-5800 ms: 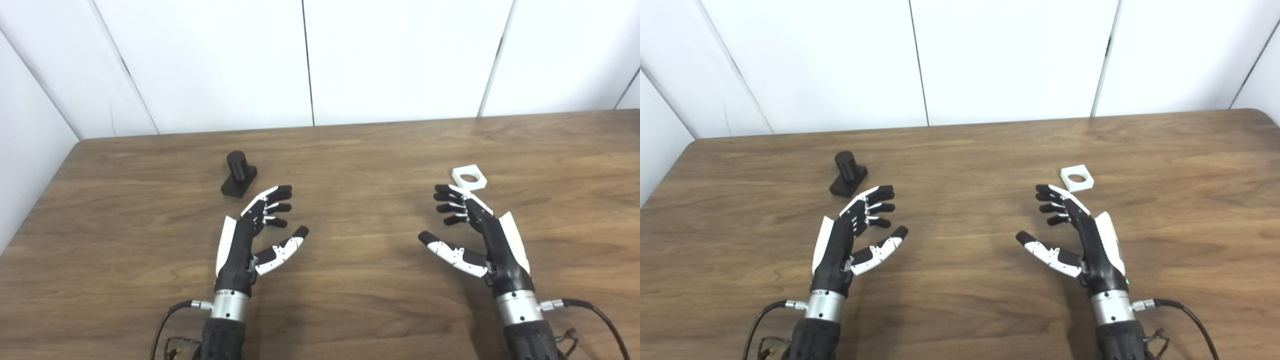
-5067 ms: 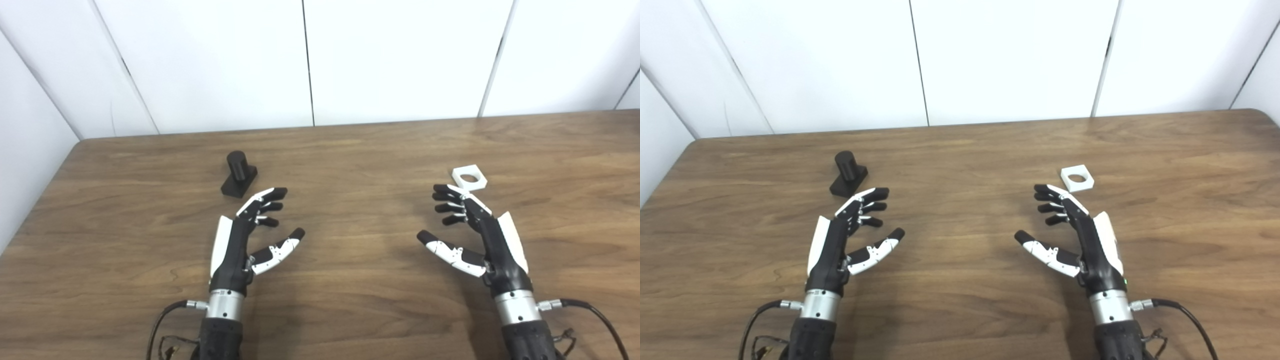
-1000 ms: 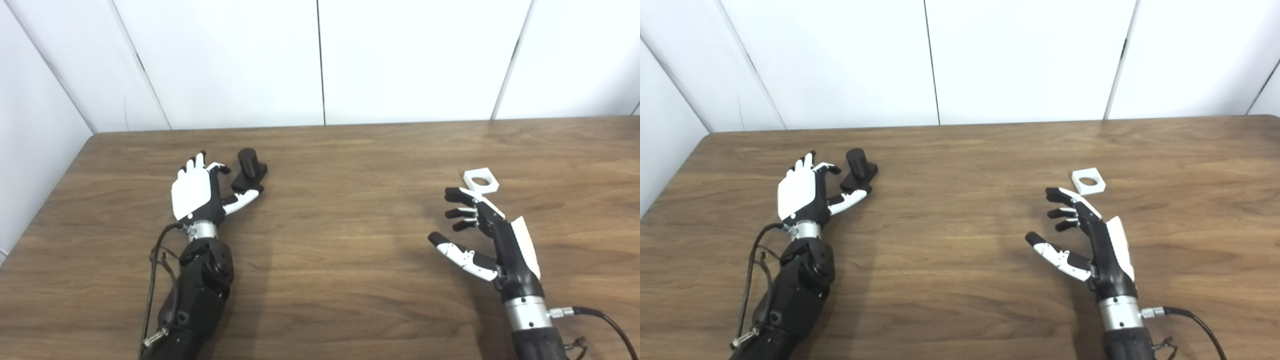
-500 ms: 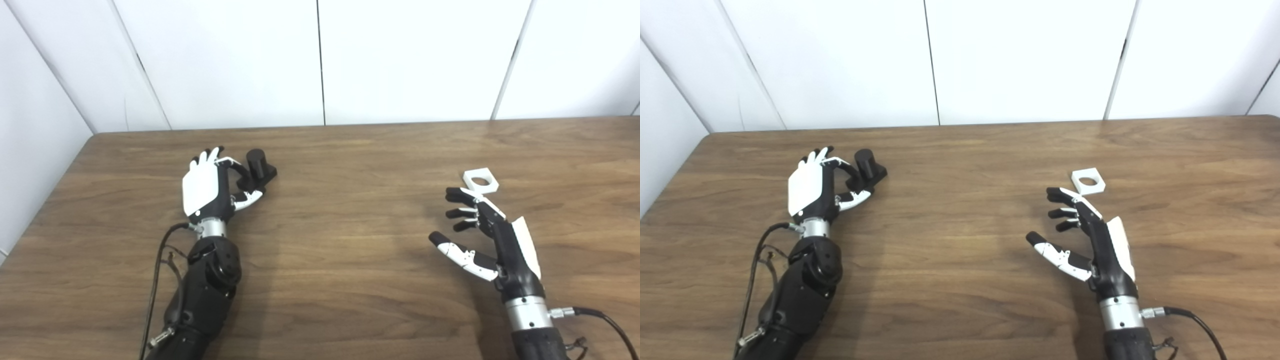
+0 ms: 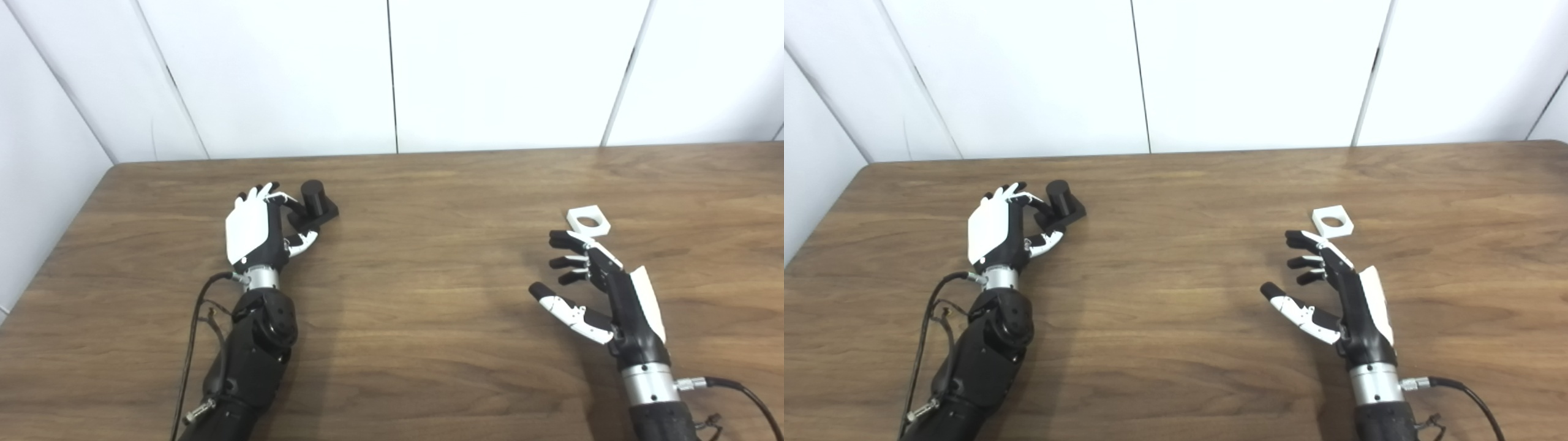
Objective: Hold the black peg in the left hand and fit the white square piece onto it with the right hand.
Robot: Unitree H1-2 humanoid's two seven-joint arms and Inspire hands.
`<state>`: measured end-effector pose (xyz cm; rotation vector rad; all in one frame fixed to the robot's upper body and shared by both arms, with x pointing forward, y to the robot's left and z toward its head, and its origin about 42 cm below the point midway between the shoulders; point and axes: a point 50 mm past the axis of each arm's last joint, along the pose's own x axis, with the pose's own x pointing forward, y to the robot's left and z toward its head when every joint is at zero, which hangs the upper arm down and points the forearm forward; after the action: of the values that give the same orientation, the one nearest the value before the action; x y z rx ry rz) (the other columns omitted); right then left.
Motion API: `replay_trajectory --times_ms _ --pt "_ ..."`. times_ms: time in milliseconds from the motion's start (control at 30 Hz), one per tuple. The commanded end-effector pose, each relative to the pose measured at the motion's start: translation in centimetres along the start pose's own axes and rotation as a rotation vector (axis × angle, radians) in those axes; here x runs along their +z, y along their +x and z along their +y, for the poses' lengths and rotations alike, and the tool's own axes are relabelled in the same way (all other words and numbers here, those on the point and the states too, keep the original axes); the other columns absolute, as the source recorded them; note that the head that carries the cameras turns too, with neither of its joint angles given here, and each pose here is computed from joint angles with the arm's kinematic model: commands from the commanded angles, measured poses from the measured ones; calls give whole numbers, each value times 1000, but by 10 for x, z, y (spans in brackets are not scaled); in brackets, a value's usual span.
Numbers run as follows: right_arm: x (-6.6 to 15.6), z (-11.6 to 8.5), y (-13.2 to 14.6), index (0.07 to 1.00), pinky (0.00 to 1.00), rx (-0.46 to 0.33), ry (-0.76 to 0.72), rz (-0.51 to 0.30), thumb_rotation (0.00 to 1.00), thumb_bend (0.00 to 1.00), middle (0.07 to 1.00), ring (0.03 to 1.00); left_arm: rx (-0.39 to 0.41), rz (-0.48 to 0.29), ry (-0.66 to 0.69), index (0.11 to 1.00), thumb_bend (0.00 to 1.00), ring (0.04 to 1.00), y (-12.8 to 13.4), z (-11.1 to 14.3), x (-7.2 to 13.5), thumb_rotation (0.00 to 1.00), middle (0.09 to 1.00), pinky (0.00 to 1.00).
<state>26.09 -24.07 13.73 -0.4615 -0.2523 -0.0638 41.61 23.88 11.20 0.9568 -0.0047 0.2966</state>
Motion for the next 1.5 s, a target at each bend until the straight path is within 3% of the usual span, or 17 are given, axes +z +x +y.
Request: replay_trajectory --times_ms 0,200,800,1467 --pt "5 -1 -6 768 544 -26 16 -10 395 602 767 664 11 2 18 486 524 957 7 7 -4 69 892 983" --pt "4 -2 -6 771 542 -26 17 -7 395 603 768 664 -39 -29 8 487 524 960 7 9 -9 68 897 1000" --pt "2 -2 -5 768 552 -24 14 -9 404 595 770 664 -153 -162 -14 489 524 935 -16 14 -6 61 880 891" --pt "6 -1 -1 771 550 -27 23 -20 381 586 771 666 -210 -306 -52 489 524 945 -52 24 22 64 901 927"
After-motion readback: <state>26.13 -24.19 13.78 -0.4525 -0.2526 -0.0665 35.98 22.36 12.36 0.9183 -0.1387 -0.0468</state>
